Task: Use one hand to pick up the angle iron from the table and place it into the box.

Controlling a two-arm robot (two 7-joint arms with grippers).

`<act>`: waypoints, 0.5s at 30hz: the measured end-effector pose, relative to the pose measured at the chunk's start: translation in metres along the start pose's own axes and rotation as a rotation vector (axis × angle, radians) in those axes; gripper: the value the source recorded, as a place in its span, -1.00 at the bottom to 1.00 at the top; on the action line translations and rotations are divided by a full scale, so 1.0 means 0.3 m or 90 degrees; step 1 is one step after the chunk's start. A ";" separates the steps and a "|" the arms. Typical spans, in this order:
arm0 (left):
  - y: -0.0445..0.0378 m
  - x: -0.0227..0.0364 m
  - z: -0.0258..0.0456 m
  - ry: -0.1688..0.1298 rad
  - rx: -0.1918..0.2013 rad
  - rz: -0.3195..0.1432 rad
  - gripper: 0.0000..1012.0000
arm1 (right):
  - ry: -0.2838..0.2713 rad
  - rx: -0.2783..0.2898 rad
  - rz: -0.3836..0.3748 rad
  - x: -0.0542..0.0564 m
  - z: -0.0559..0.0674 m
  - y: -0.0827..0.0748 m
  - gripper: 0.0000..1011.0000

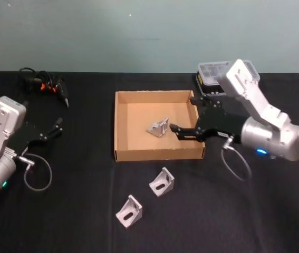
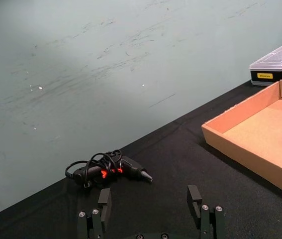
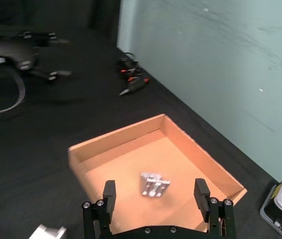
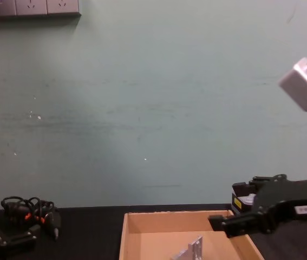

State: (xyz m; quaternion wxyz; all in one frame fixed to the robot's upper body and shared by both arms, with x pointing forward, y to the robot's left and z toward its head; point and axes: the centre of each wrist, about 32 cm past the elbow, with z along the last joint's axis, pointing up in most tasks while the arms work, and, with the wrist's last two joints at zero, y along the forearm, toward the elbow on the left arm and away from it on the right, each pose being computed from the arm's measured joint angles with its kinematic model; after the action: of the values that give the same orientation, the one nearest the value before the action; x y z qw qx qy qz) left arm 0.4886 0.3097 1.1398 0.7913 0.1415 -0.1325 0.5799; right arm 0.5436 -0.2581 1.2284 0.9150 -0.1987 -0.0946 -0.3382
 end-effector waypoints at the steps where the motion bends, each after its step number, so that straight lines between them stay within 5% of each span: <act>1: 0.000 0.000 0.000 0.000 0.000 0.000 0.98 | -0.005 0.000 0.007 0.002 0.001 -0.011 0.98; 8: 0.000 0.000 0.000 0.000 0.000 0.000 0.98 | -0.019 -0.006 0.047 -0.013 0.007 -0.085 0.98; 15: 0.000 0.000 0.000 0.000 0.000 0.000 0.98 | 0.029 -0.008 0.029 -0.109 0.001 -0.118 0.98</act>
State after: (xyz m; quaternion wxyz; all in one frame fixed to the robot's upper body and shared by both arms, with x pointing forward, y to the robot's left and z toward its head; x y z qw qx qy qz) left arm 0.4886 0.3097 1.1398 0.7913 0.1415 -0.1325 0.5799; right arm 0.4957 -0.2634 1.2292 0.9230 -0.1987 -0.0670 -0.3226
